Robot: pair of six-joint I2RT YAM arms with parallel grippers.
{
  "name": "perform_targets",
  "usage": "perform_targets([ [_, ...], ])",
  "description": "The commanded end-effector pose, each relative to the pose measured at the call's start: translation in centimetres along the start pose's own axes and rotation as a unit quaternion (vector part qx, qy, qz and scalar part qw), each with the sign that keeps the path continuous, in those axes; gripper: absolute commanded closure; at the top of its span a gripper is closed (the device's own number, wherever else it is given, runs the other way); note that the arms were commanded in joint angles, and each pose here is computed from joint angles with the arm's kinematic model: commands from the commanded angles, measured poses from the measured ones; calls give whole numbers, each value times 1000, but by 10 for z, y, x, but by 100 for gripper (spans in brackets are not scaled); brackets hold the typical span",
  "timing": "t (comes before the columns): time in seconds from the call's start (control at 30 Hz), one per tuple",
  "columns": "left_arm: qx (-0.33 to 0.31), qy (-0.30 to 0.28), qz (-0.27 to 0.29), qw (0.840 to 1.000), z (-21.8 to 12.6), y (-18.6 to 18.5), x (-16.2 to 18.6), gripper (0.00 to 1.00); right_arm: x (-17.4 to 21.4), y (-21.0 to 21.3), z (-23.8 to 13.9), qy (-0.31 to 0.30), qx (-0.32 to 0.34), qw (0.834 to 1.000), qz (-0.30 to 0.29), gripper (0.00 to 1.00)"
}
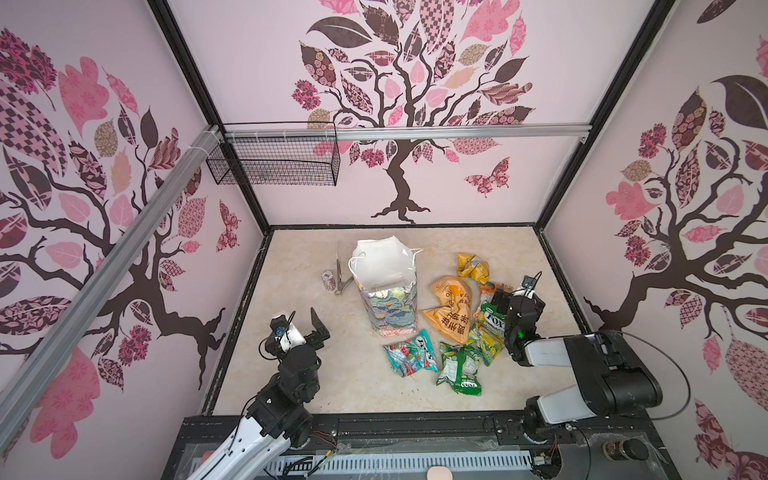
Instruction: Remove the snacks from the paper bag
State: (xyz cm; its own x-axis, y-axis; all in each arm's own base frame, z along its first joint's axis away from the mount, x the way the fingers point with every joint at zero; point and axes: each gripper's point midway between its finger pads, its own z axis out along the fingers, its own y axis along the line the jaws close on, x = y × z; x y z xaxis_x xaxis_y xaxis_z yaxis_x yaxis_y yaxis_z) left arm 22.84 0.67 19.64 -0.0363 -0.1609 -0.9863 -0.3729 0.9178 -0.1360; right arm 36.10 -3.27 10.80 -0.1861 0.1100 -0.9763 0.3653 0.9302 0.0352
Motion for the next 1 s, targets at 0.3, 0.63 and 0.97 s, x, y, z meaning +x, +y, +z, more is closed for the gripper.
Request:
perform_targets([
  [0.3,3,-78,16,997,18,1,-13,1,-10,20,4,-27,-59,998,-12,0],
  [0.63,-26,9,87,996,87,-2,29,2,-10,21,6,-26,-58,998,-10,1],
  [0.97,62,69,128,987,142,-41,54,4,-9,21,6,-24,-58,998,-11,0],
])
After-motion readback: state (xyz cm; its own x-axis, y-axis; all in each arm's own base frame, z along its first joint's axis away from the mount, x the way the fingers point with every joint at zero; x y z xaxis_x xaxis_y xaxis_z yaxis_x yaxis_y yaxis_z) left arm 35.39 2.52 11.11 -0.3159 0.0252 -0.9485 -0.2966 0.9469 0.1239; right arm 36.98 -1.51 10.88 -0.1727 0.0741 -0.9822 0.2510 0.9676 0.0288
